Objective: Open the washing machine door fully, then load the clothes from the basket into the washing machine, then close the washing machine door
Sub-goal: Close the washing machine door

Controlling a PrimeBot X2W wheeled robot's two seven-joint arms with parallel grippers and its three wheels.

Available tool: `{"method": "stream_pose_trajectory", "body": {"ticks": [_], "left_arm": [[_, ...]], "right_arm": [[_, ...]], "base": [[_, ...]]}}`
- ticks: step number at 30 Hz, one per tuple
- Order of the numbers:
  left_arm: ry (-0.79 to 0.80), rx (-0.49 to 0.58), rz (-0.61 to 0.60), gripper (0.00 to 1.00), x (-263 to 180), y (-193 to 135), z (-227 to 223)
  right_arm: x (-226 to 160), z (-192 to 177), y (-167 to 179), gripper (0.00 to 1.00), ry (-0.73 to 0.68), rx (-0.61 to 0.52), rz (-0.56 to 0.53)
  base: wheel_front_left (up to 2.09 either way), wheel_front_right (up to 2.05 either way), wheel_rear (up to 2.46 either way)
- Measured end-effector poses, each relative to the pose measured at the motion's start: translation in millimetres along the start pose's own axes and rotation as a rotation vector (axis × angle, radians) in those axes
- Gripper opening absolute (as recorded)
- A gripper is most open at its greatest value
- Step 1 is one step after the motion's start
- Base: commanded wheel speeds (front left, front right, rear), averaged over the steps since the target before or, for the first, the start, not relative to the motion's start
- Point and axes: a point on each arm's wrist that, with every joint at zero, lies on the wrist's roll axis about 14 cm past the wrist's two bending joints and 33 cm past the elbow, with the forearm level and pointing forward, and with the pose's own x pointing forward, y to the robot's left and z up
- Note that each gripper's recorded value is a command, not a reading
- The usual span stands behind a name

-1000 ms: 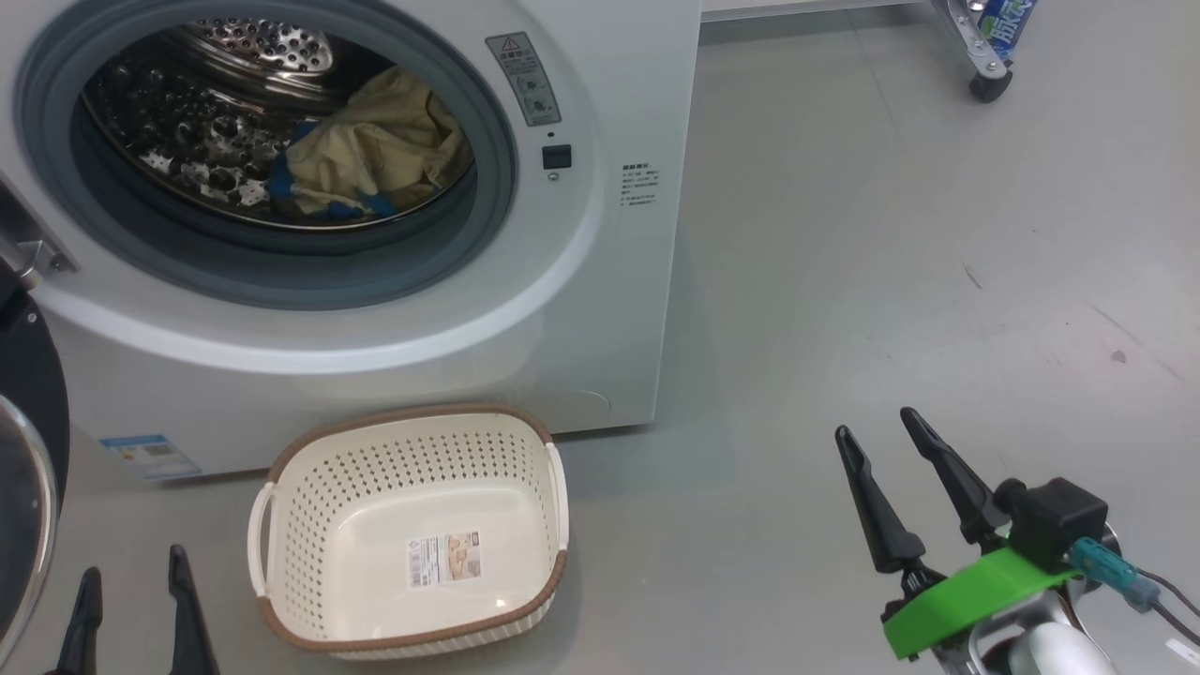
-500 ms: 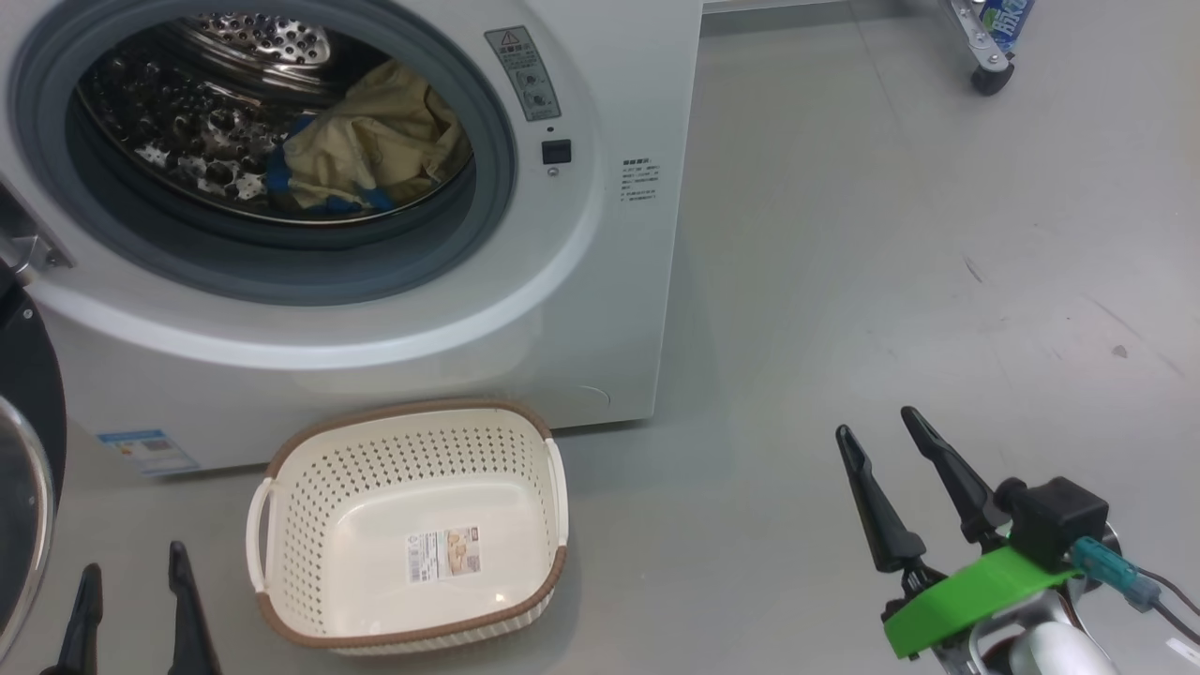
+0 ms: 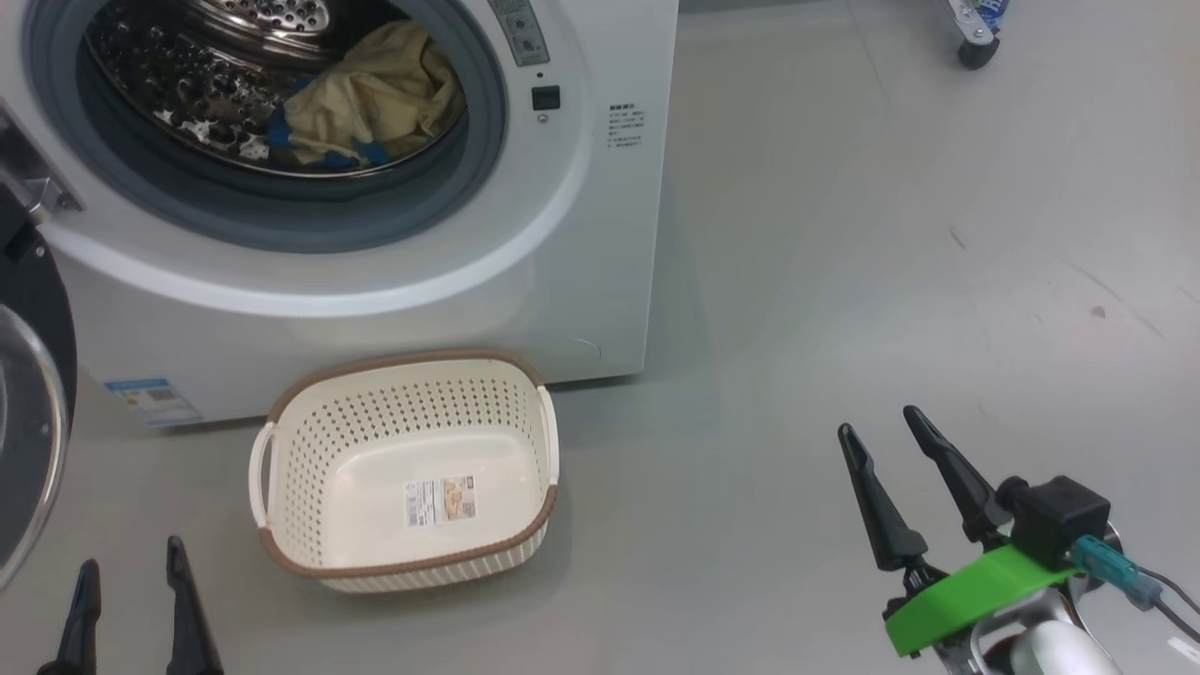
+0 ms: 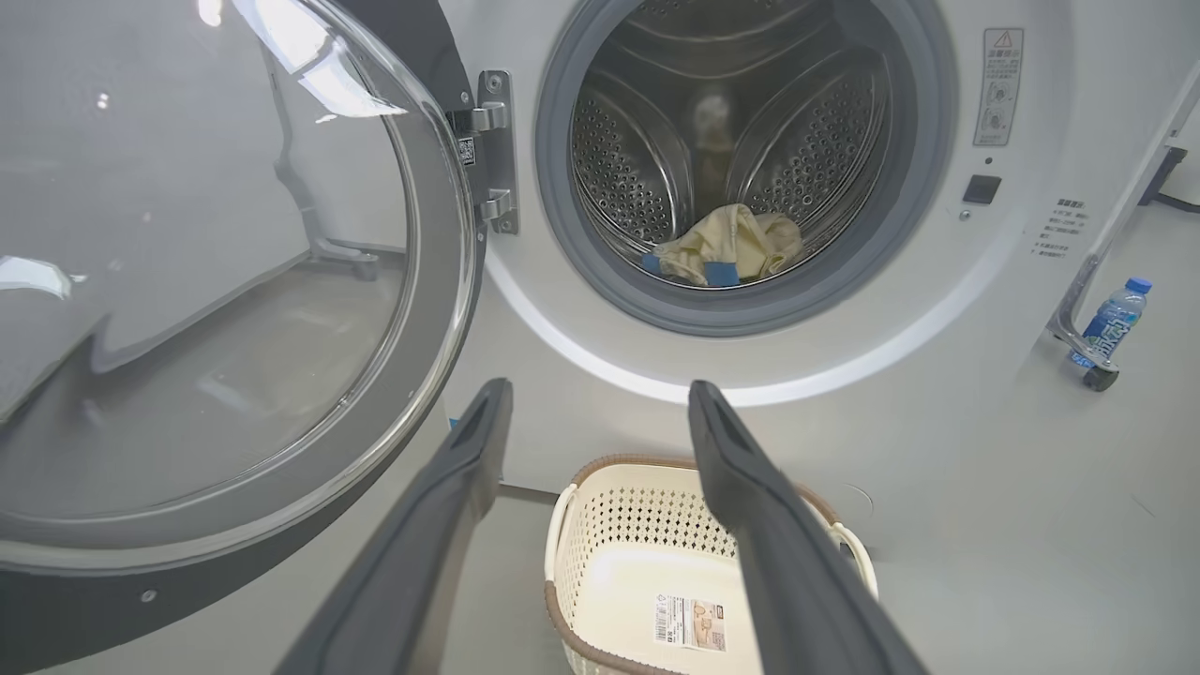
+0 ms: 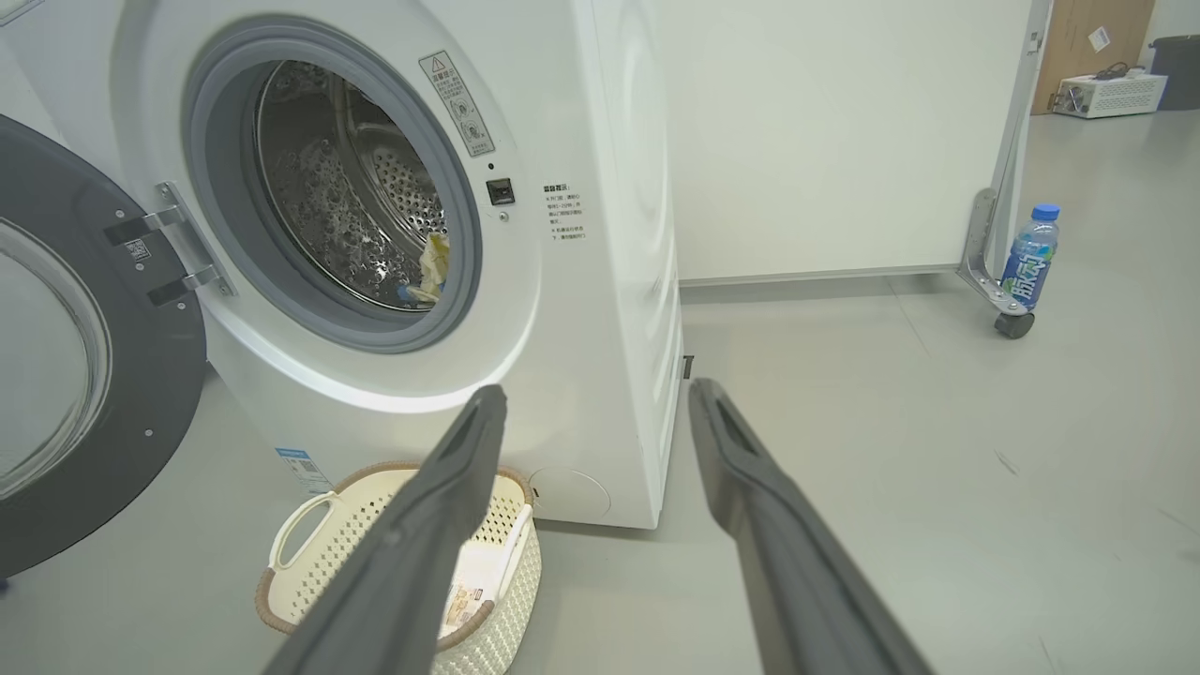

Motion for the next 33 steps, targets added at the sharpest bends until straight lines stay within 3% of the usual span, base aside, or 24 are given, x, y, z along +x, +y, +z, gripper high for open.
{"method": "stream_pose_trajectory", "body": {"ticks": [13, 33], "left_arm": [[-0.006, 0.002, 0.017, 1.00, 0.6, 1.0, 1.1], [-0.035, 0.012, 0.001, 1.00, -2.0, -4.4, 8.8]], "right_arm": [[1.0, -1.1, -2.8, 1.00, 0.003, 0.000, -0.007], [-2.8, 4.8, -1.0, 1.00, -0.014, -0.007, -0.004]], "base": [[-1.59, 1.59, 0.00], [-0.10, 0.10, 0.00]]}}
